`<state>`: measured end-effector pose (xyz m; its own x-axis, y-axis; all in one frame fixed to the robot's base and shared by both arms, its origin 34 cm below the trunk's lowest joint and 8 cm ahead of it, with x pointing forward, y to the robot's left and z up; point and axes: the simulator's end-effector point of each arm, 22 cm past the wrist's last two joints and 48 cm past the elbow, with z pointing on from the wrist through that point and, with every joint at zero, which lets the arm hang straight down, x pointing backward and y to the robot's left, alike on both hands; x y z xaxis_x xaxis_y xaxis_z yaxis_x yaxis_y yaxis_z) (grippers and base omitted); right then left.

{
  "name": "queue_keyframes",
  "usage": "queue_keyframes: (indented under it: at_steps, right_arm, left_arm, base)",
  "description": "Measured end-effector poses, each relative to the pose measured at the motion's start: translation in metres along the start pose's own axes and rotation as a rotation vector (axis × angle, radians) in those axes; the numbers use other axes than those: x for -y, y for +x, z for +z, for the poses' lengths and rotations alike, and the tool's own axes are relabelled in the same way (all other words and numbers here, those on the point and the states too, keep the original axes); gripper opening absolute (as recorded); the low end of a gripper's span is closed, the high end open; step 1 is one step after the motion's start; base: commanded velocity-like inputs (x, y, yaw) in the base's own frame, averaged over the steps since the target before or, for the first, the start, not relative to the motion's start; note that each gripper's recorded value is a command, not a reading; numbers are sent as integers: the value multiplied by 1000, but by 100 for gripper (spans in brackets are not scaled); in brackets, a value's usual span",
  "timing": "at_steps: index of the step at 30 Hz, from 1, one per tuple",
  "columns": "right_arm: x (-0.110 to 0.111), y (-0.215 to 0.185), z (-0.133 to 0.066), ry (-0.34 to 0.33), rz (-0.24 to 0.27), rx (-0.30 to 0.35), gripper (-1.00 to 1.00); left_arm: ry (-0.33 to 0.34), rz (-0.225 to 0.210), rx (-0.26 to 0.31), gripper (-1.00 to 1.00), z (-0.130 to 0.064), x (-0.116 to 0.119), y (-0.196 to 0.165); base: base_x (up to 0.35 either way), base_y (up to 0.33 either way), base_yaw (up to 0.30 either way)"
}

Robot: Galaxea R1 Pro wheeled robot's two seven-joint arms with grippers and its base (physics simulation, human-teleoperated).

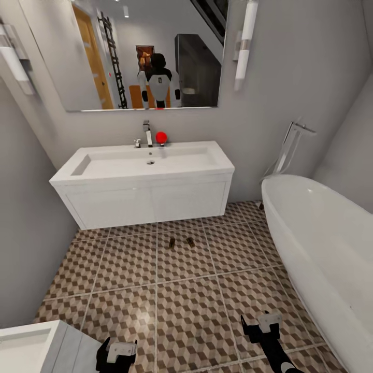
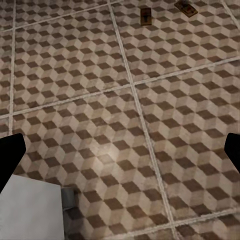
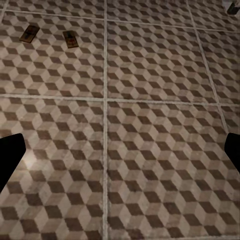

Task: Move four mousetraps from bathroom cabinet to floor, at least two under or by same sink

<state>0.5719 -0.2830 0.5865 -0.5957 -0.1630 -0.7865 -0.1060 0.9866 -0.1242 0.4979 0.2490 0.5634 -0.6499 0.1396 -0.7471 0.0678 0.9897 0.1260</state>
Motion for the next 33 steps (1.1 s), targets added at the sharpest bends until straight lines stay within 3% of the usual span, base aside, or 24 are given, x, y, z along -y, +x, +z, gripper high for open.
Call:
queue_keyframes:
  at_steps: [33]
  right_arm:
    - [5,-32,-30,0,0,-1,100]
  left_arm:
    - [6,-3,-8,100,-35,-1,-26]
  base:
    - [0,0,0]
